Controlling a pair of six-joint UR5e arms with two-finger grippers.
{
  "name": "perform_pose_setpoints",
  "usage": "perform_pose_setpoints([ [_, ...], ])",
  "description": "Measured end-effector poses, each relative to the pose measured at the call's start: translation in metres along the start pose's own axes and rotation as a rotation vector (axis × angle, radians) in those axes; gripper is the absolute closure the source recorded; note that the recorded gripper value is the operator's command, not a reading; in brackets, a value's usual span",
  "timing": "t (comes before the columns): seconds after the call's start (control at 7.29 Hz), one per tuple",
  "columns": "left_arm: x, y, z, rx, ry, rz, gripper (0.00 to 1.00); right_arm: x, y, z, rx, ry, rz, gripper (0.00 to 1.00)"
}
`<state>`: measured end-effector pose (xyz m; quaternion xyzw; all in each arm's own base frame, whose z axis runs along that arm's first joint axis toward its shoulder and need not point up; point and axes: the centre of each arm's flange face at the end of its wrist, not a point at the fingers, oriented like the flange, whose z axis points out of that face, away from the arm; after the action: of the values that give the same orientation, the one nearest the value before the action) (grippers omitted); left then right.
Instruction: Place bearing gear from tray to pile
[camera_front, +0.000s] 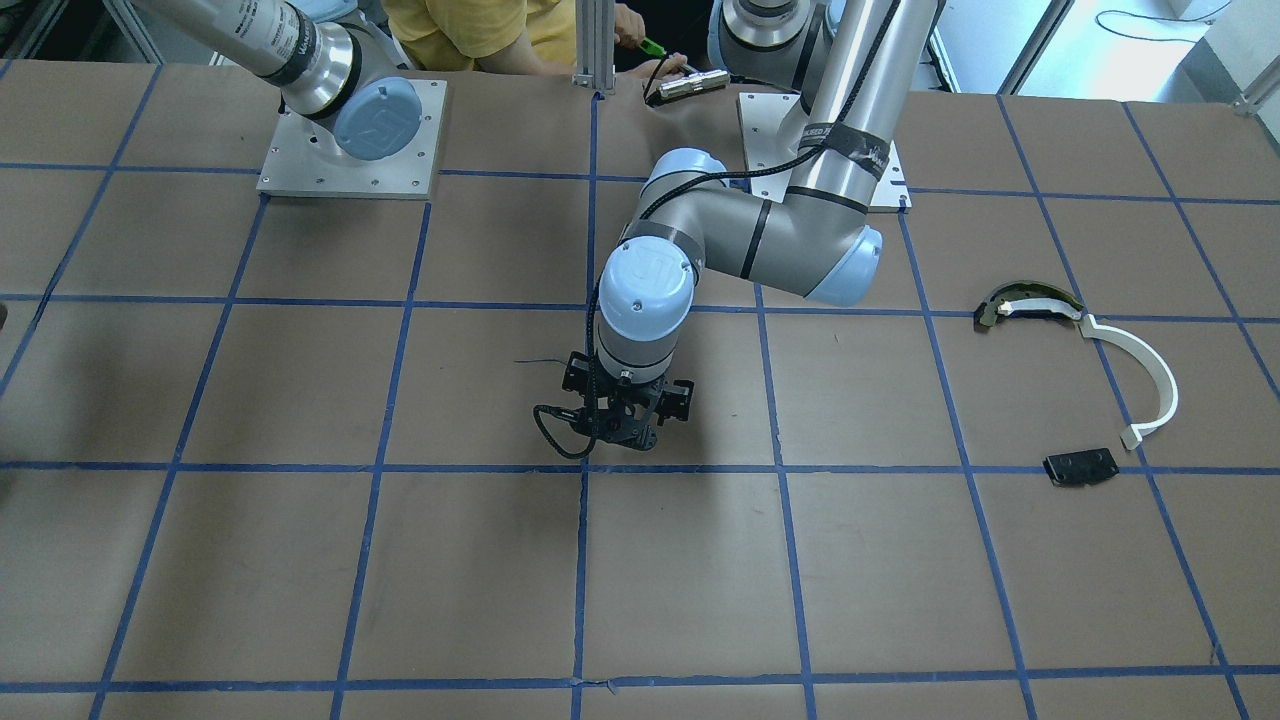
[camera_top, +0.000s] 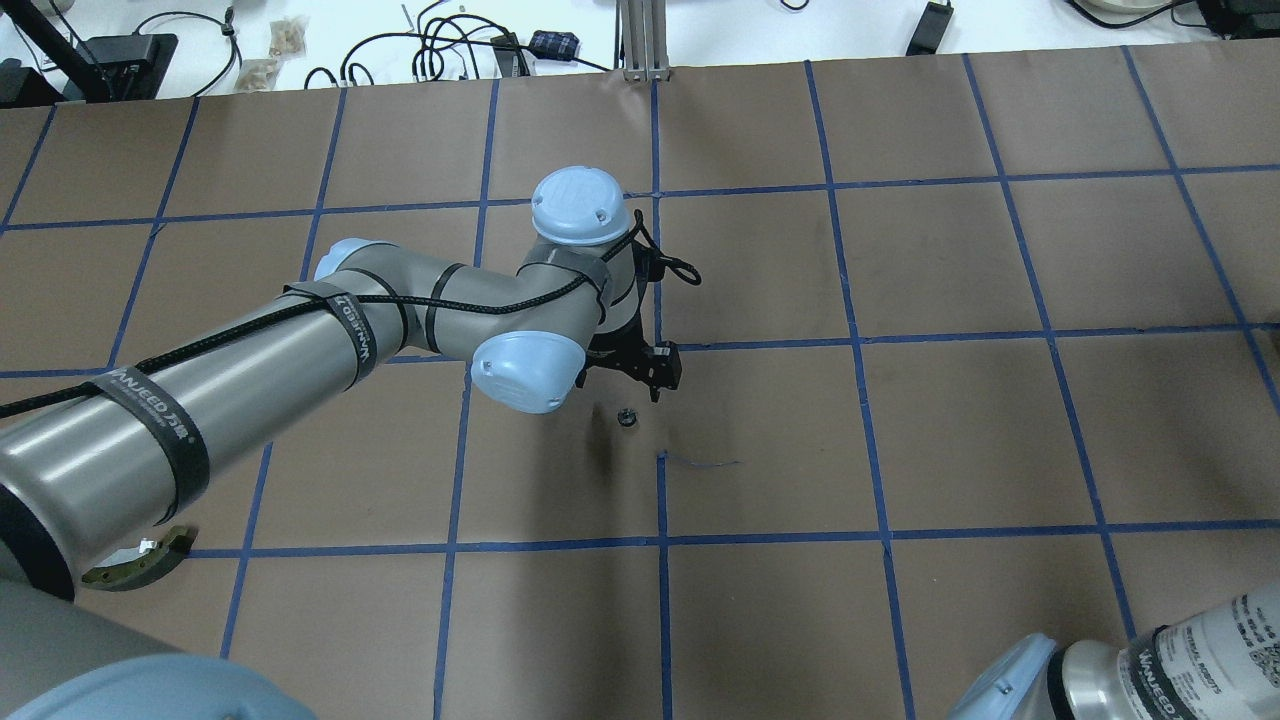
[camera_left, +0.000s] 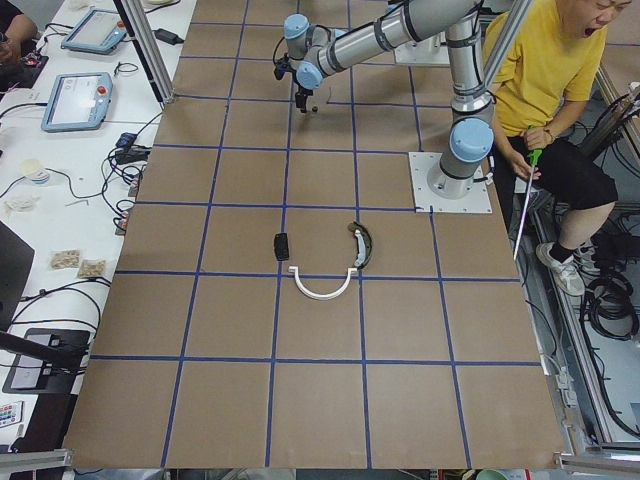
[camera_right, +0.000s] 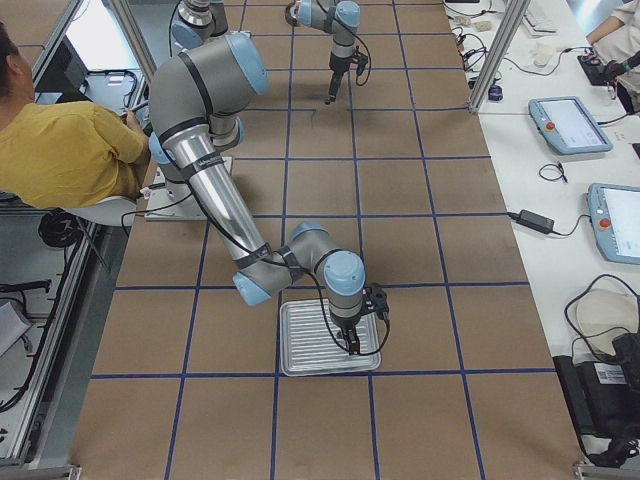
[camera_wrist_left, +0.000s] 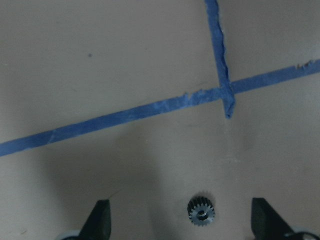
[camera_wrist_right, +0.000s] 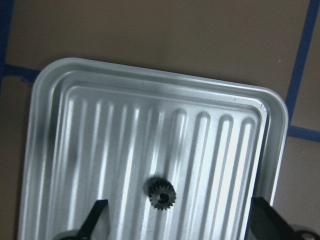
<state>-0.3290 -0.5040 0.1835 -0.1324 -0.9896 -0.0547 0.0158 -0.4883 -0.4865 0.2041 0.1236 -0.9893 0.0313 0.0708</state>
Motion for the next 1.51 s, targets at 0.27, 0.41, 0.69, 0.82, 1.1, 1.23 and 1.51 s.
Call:
perform_pose_setpoints([
  [0.27, 0.008, 0.002, 0.012, -0.02, -0.005, 0.016, 0.14, 0.0, 0.003, 0.012, -0.019, -0.058, -0.009, 0.15],
  [0.41, 0.011, 0.003, 0.015, -0.026, -0.008, 0.023, 0.18, -0.002, 0.004, 0.015, -0.025, -0.077, -0.011, 0.19],
  [0.69, 0.013, 0.005, 0.016, -0.03, -0.021, 0.029, 0.29, -0.003, 0.005, 0.018, -0.028, -0.088, -0.009, 0.25],
  [0.82, 0.013, 0.005, 0.016, -0.031, -0.029, 0.03, 0.33, -0.003, 0.005, 0.02, -0.027, -0.092, -0.007, 0.25],
  [1.1, 0.012, 0.007, 0.016, -0.039, -0.038, 0.031, 0.6, -0.003, 0.004, 0.027, -0.027, -0.102, -0.008, 0.43],
  [1.23, 0.012, 0.007, 0.017, -0.044, -0.039, 0.031, 0.82, -0.002, 0.004, 0.028, -0.028, -0.104, -0.009, 0.51],
  [1.51, 0.013, 0.008, 0.017, -0.049, -0.041, 0.031, 1.0, -0.002, 0.004, 0.026, -0.029, -0.103, -0.009, 0.62],
])
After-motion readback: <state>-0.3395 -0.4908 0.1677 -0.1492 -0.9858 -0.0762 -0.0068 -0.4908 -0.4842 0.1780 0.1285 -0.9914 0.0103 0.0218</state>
